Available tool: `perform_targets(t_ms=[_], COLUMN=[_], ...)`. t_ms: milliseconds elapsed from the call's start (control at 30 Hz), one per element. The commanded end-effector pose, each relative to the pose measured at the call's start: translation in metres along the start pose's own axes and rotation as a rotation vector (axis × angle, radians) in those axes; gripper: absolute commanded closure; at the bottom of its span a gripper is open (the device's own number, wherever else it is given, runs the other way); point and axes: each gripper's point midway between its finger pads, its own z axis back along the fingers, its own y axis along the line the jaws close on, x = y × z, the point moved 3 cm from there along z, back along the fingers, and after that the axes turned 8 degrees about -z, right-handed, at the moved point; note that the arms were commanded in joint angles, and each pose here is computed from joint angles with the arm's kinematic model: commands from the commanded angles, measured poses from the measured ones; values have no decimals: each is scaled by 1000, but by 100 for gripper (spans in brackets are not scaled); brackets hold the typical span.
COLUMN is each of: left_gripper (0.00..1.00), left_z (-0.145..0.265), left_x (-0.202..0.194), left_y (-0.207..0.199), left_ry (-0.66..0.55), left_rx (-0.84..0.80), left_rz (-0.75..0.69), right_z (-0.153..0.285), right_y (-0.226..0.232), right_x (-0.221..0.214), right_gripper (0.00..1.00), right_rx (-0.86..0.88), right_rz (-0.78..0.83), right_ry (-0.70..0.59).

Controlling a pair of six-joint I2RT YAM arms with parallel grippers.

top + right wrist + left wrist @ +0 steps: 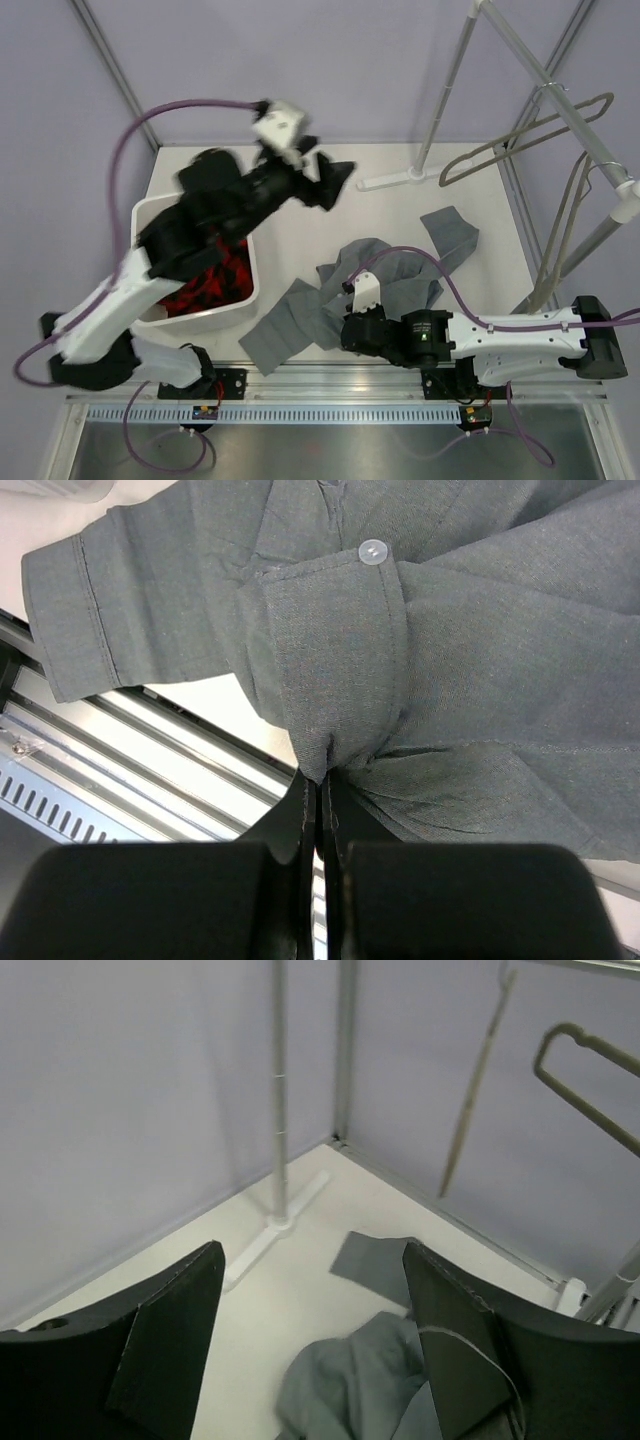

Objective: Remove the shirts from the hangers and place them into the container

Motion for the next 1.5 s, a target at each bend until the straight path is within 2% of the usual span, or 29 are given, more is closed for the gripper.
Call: perform_targets(t_ms=[0, 33, 133, 200, 233, 267, 333, 400, 467, 500, 567, 600, 800, 900, 1033, 1467], left_gripper=[22, 21, 22, 23, 23, 23, 23, 24, 32, 33, 32, 31, 27, 22, 20, 17], left_z=[91, 129, 179, 199, 202, 214, 208, 202, 186, 181, 169, 166, 148, 143, 140, 96], left_x=[-10, -12, -68, -92, -118, -121, -145, -158, -176, -181, -190, -191, -188, -181, -157, -171], left_y=[59, 69, 77, 77, 71, 69, 48, 33, 19, 15, 9, 6, 8, 8, 10, -7], left_ry=[18, -5, 62, 97, 150, 122, 154, 182, 216, 219, 198, 189, 176, 166, 135, 186], left_rx=[246, 264, 295, 294, 274, 247, 139, 69, 34, 24, 19, 7, 62, 76, 68, 73], left_rz=[-18, 40, 98, 130, 140, 164, 188, 211, 236, 249, 282, 288, 288, 274, 247, 229], right_z=[5, 4, 5, 7, 9, 6, 14, 26, 31, 48, 47, 62, 61, 47, 29, 23], right_y=[18, 20, 23, 23, 22, 19, 21, 20, 14, 24, 31, 33, 44, 44, 42, 51], right_x=[25, 26, 37, 50, 58, 75, 102, 148, 179, 204, 223, 248, 290, 294, 292, 293], right_gripper=[100, 100, 100, 100, 100, 100, 100, 100, 100, 100, 100, 100, 100, 100, 100, 100], right_rx=[31, 25, 4, -2, 11, 15, 65, 88, 61, 112, 120, 137, 121, 97, 76, 102], right_rz=[2, 9, 14, 16, 9, -27, -9, -46, -10, 3, 25, 17, 46, 59, 61, 58], right_ry=[-87, -92, -121, -139, -149, -180, -209, -274, -316, -351, -351, -397, -408, -388, -362, -335])
